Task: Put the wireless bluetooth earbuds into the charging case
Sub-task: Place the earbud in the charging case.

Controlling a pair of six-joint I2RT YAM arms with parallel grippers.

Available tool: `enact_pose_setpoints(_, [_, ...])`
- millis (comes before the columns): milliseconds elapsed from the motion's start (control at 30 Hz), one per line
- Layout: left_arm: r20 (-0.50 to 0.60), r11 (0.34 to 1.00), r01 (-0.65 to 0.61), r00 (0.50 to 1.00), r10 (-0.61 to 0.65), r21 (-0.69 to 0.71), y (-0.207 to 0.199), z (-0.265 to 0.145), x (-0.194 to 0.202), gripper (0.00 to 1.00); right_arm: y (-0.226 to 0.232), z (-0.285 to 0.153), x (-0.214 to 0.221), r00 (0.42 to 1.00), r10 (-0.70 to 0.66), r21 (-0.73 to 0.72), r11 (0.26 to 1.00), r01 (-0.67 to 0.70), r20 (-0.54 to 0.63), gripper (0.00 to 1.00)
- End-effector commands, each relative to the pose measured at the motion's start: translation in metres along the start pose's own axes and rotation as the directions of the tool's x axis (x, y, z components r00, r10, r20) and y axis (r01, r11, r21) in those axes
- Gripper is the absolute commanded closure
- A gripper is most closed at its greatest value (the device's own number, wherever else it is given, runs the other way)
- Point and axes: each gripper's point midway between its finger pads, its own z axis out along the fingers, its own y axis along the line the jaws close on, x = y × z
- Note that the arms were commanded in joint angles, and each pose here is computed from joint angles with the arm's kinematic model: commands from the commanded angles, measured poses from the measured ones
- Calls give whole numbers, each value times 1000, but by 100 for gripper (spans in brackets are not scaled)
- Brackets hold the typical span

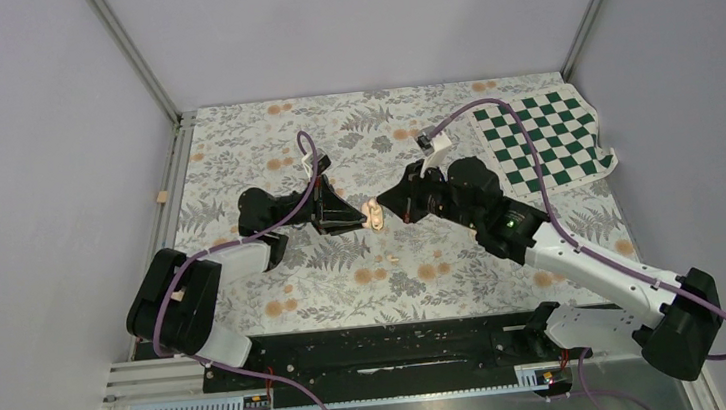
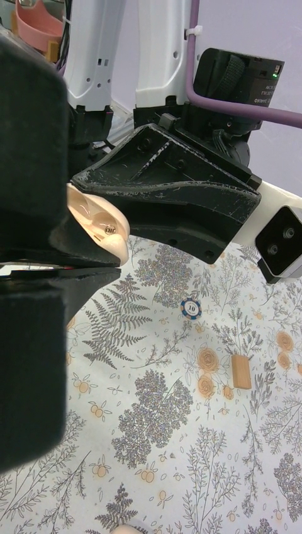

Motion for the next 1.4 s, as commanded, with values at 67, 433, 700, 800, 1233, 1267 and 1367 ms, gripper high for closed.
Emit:
enact_pose_setpoints(67, [-13,995,-91,996,92,29,-10,0,2,100,3,-8,-21,997,-32,7,999,32,68,89])
enact_pose_setpoints(433, [-11,995,-94,995,94,30,-11,-1,3,100,7,3,-39,996,-69,36,997,67,49,66])
enact_pose_setpoints(700, [-13,995,-92,996,93,30,-11,-1,4,100,3,9,-30,997,-60,73,995,64,-53,66])
enact_pose_setpoints(800, [-13,995,-95,995,96,31,-12,-1,4,100,1,10,-25,995,-59,84,994,66,-83,65])
enact_pose_setpoints(1233, [-15,995,-96,995,96,31,-12,0,4,100,1,9,-19,992,-61,80,994,70,-113,65])
enact_pose_setpoints(1267, [-14,995,-94,995,95,31,-12,-1,4,100,0,9,-20,992,-61,80,994,70,-108,65])
enact_pose_setpoints(1367, [-14,995,-93,996,94,30,-11,-1,4,100,-1,8,-22,994,-62,91,993,70,-92,64])
